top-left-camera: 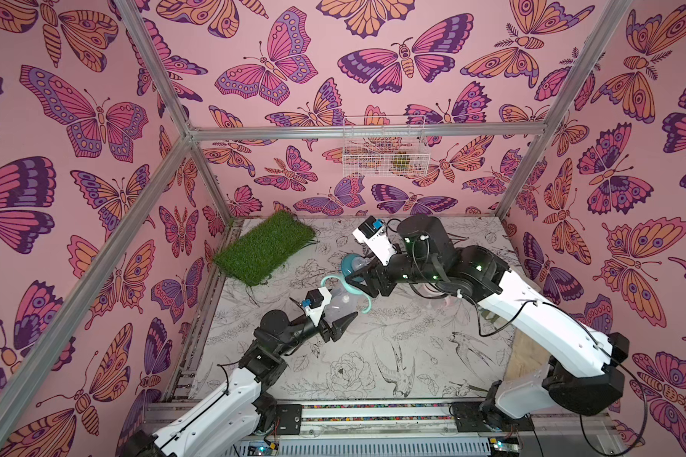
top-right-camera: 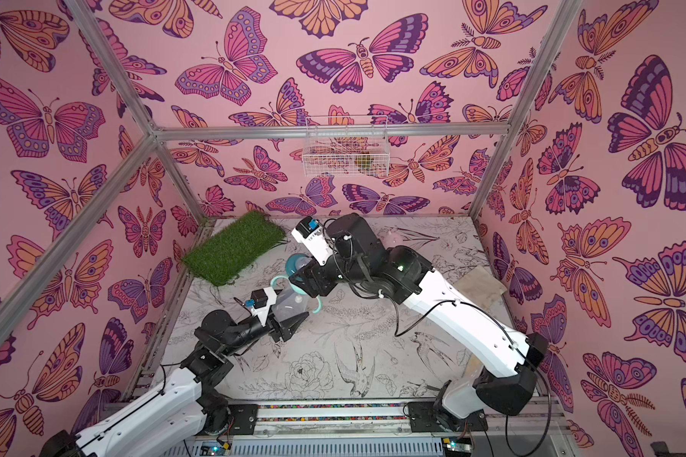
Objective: Assemble the baby bottles
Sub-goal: Close the nipple on the baby bottle.
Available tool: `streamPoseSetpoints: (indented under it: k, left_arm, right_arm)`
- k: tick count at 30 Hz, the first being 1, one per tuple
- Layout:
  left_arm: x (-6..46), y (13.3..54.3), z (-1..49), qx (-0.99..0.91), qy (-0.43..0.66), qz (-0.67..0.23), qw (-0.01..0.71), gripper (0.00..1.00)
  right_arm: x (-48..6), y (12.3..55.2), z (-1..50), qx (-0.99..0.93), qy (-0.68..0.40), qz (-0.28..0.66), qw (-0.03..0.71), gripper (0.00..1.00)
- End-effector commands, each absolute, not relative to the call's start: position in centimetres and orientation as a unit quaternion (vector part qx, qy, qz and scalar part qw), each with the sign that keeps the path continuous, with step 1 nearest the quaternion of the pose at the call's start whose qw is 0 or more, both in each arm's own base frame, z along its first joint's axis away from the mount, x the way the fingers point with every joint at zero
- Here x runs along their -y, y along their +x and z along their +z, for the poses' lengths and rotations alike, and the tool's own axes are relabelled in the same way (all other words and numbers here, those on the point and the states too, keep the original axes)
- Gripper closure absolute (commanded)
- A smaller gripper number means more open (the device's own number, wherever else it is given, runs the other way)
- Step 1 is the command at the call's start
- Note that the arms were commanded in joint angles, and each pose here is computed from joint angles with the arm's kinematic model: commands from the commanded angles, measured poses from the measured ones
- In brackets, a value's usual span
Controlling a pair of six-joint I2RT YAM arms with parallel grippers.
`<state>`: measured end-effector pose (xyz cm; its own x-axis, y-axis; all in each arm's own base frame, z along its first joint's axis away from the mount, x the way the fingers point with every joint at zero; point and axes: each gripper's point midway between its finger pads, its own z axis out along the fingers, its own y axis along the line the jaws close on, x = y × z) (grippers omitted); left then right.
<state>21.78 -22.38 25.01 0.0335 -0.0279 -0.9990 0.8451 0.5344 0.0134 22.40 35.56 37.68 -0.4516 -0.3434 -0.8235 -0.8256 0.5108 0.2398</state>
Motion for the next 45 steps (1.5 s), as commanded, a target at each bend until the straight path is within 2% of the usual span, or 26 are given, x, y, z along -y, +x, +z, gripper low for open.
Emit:
streamPoseSetpoints:
  k: [1, 2, 11, 30, 45]
  left_arm:
    - [22.7, 20.8, 27.7, -0.559, 0.355, -0.353, 0.661, 1.00]
    - [22.8, 20.7, 29.4, -0.544, 0.358, -0.356, 0.670, 1.00]
    - [24.1, 19.7, 30.4, -0.520, 0.394, -0.386, 0.652, 1.00]
    - [25.1, 18.6, 30.8, -0.503, 0.426, -0.412, 0.630, 1.00]
    - [24.9, 19.3, 30.7, -0.513, 0.422, -0.385, 0.640, 1.00]
  right_arm:
    - [-33.8, 21.4, 38.1, -0.799, -0.355, 0.353, 0.333, 0.71]
    - [-33.5, 21.4, 37.9, -0.801, -0.350, 0.364, 0.322, 0.71]
    - [-33.4, 19.7, 37.7, -0.791, -0.369, 0.419, 0.249, 0.73]
    - [-32.5, 18.4, 35.9, -0.800, -0.402, 0.405, 0.183, 0.72]
    - [-32.7, 18.0, 35.3, -0.805, -0.394, 0.419, 0.143, 0.72]
